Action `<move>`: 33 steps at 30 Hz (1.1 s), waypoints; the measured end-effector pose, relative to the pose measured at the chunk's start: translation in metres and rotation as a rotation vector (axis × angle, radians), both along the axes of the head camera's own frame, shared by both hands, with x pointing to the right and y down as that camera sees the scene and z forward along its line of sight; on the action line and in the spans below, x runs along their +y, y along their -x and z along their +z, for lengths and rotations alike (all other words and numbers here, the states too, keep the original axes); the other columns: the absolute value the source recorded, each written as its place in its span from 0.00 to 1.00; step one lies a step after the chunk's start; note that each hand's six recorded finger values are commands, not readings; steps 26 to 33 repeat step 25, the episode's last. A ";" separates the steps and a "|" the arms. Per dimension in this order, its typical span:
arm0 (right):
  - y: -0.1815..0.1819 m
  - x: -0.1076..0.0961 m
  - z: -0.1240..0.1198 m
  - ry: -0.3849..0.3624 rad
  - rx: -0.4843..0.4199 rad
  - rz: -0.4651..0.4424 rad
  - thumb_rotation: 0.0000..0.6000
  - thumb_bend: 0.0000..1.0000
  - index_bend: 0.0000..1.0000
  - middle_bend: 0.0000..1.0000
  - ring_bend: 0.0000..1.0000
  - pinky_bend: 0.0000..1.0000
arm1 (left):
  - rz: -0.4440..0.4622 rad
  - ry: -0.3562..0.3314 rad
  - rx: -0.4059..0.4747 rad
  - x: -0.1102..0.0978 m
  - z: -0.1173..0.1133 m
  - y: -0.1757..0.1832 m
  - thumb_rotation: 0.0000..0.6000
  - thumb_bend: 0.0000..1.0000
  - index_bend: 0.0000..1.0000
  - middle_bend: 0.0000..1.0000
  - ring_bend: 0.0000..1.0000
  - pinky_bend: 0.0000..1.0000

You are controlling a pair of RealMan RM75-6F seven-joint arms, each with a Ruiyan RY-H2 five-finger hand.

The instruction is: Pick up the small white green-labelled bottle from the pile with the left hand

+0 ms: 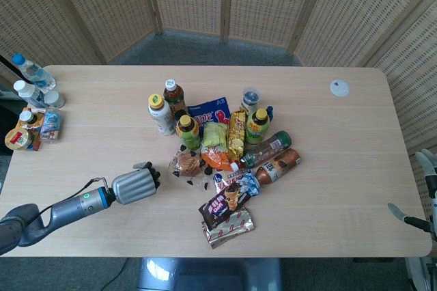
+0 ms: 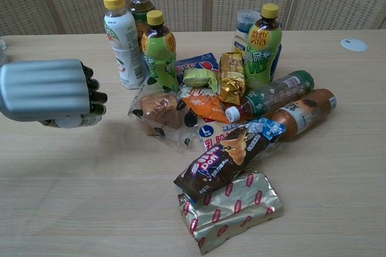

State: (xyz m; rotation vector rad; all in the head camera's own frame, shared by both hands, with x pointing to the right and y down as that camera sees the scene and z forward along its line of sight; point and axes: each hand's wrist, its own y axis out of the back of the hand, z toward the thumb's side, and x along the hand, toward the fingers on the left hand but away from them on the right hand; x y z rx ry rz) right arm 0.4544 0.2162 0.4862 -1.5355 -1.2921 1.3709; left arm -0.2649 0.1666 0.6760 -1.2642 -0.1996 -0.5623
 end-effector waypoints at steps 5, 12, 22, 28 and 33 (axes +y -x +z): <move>0.001 0.001 -0.001 -0.001 -0.003 -0.001 0.98 0.00 0.00 0.00 0.00 0.00 | -0.007 -0.039 0.045 -0.012 -0.036 -0.002 1.00 0.00 0.69 0.57 0.64 0.68; 0.002 0.001 -0.002 -0.005 -0.007 -0.003 0.98 0.00 0.00 0.00 0.00 0.00 | -0.023 -0.109 0.107 -0.031 -0.093 -0.005 1.00 0.00 0.68 0.56 0.64 0.67; 0.003 0.001 -0.006 -0.012 -0.018 -0.002 0.98 0.00 0.00 0.00 0.00 0.00 | -0.052 -0.219 0.172 -0.056 -0.169 -0.009 1.00 0.00 0.67 0.56 0.64 0.67; 0.003 0.001 -0.007 -0.015 -0.021 -0.001 0.98 0.00 0.00 0.00 0.00 0.00 | -0.063 -0.237 0.180 -0.059 -0.179 -0.007 1.00 0.00 0.67 0.56 0.63 0.66; 0.003 0.001 -0.007 -0.015 -0.021 -0.001 0.98 0.00 0.00 0.00 0.00 0.00 | -0.063 -0.237 0.180 -0.059 -0.179 -0.007 1.00 0.00 0.67 0.56 0.63 0.66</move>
